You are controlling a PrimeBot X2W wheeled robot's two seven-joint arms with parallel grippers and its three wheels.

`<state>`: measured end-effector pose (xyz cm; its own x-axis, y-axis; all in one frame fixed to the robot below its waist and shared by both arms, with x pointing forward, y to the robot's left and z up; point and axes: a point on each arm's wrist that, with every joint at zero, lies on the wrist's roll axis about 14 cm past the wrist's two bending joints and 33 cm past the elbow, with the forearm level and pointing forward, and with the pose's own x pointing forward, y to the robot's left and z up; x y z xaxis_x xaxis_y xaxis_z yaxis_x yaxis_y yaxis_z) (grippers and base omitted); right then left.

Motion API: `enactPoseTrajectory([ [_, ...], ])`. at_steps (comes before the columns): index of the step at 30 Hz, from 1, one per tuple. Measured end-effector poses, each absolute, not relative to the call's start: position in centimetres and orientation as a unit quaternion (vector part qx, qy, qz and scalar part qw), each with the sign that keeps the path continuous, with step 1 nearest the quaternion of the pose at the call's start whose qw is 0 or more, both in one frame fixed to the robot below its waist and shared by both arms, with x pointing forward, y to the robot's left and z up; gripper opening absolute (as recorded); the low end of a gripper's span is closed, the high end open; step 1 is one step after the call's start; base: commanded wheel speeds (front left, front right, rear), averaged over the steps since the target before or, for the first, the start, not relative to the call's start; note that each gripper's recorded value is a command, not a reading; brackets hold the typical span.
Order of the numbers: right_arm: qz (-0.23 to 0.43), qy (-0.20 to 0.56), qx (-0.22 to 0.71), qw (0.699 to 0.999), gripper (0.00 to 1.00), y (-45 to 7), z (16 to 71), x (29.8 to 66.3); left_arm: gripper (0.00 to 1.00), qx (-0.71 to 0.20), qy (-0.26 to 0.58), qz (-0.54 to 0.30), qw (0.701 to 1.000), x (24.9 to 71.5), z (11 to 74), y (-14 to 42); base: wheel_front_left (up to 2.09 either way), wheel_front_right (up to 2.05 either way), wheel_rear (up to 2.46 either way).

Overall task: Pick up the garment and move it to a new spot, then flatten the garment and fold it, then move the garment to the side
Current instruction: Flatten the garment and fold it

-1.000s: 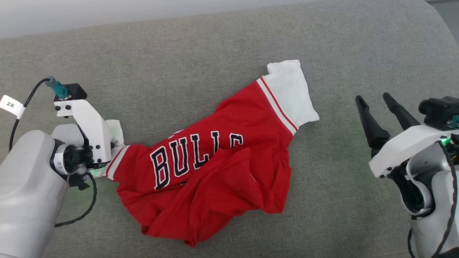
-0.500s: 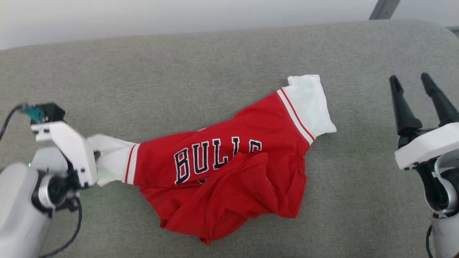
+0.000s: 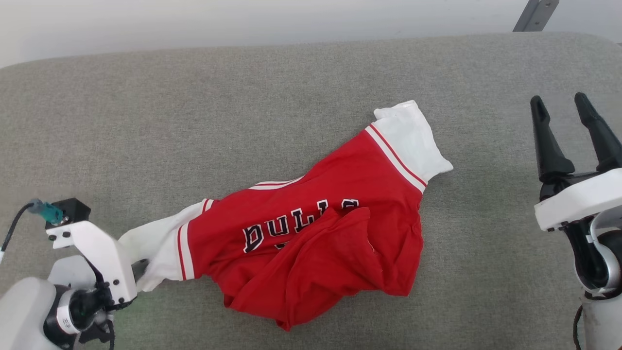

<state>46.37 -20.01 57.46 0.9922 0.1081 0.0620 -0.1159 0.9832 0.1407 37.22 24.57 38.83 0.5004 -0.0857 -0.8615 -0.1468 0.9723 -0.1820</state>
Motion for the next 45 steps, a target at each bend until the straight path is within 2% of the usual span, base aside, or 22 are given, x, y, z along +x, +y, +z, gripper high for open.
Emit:
enactPoseTrajectory([
  [8,0.066,-0.014,0.075,0.995,1.0,-19.5,57.0,46.3,1.0,-0.078,0.503,0.015,0.861,39.3,41.6,25.5,0.0,0.0,0.0],
  [18,0.076,0.021,0.077,0.994,1.0,-19.0,55.3,46.6,1.0,-0.062,0.556,0.019,0.829,40.3,38.7,25.9,0.0,0.0,0.0],
  [26,0.102,0.08,0.065,0.99,1.0,-17.8,52.6,47.7,1.0,-0.07,0.592,0.011,0.803,40.5,35.8,25.0,0.0,0.0,0.0],
  [27,0.108,0.09,0.062,0.988,1.0,-17.5,52.2,47.9,0.4,-0.073,0.596,0.01,0.799,40.5,35.6,24.9,0.0,0.0,0.0],
  [28,0.115,0.101,0.058,0.987,1.0,-17.2,51.7,48.2,0.4,-0.075,0.599,0.007,0.797,40.5,35.5,24.9,0.0,0.0,0.0],
  [29,0.122,0.112,0.055,0.985,1.0,-16.9,51.3,48.6,0.0,-0.078,0.598,0.005,0.798,40.7,35.4,24.8,0.0,0.0,0.0],
  [39,0.174,0.222,-0.003,0.959,1.0,-14.8,47.0,53.1,0.0,-0.085,0.583,-0.016,0.808,42.0,34.7,24.1,0.0,0.0,0.0],
  [45,0.198,0.325,-0.025,0.924,1.0,-13.3,42.0,55.0,0.0,-0.09,0.57,-0.025,0.817,42.8,34.3,23.9,0.0,0.0,0.0],
])
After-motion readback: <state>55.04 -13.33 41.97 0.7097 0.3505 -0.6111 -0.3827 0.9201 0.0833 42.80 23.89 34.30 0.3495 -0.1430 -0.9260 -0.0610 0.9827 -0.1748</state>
